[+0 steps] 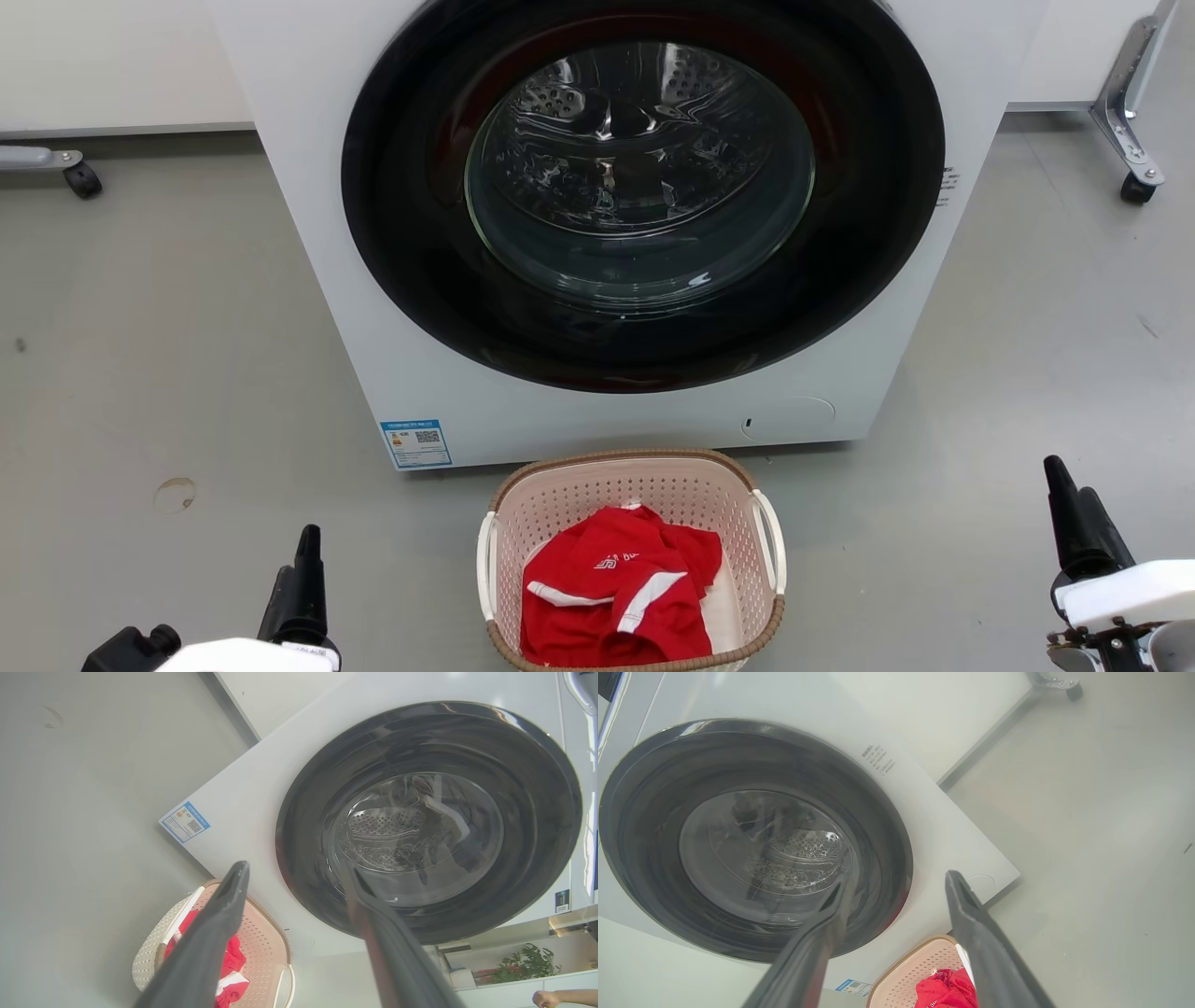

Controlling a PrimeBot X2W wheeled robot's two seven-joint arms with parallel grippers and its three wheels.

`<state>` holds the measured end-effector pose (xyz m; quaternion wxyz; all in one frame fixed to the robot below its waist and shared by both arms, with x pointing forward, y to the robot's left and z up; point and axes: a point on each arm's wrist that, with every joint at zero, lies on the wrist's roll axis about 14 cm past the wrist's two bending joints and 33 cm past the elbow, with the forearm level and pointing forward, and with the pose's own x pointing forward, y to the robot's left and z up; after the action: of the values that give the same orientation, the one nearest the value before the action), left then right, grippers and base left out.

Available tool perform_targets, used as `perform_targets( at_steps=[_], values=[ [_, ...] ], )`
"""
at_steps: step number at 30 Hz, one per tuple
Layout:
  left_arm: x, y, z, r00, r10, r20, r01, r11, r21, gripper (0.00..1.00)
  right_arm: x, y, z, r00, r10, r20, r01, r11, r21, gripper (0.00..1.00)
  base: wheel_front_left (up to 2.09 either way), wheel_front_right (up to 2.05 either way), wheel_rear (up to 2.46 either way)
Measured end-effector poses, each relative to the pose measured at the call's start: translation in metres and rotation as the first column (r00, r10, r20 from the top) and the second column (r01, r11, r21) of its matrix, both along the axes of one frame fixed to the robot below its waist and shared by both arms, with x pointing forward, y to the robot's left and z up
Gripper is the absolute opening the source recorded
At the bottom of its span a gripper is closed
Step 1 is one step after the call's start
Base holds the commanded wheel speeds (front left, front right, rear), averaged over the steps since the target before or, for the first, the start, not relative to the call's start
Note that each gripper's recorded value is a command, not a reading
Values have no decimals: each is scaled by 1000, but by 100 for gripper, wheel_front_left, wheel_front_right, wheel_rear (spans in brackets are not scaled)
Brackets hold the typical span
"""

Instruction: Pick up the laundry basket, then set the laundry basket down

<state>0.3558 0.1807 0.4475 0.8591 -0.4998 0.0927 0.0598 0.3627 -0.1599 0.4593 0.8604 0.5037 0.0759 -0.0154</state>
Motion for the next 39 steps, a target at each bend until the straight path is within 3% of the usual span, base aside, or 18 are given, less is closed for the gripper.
perform_targets(
  at_steps=[19, 39],
  values=[
    [2, -5, 8, 999, -40, 19, 35, 971, 238, 100, 6, 8, 12, 997, 53, 58, -38, 970, -239, 100, 0, 0, 0],
    [3, -11, 25, 994, -87, 67, 48, 889, 454, 100, 6, 22, 22, 985, 130, 112, -67, 892, -447, 100, 0, 0, 0]
  ],
)
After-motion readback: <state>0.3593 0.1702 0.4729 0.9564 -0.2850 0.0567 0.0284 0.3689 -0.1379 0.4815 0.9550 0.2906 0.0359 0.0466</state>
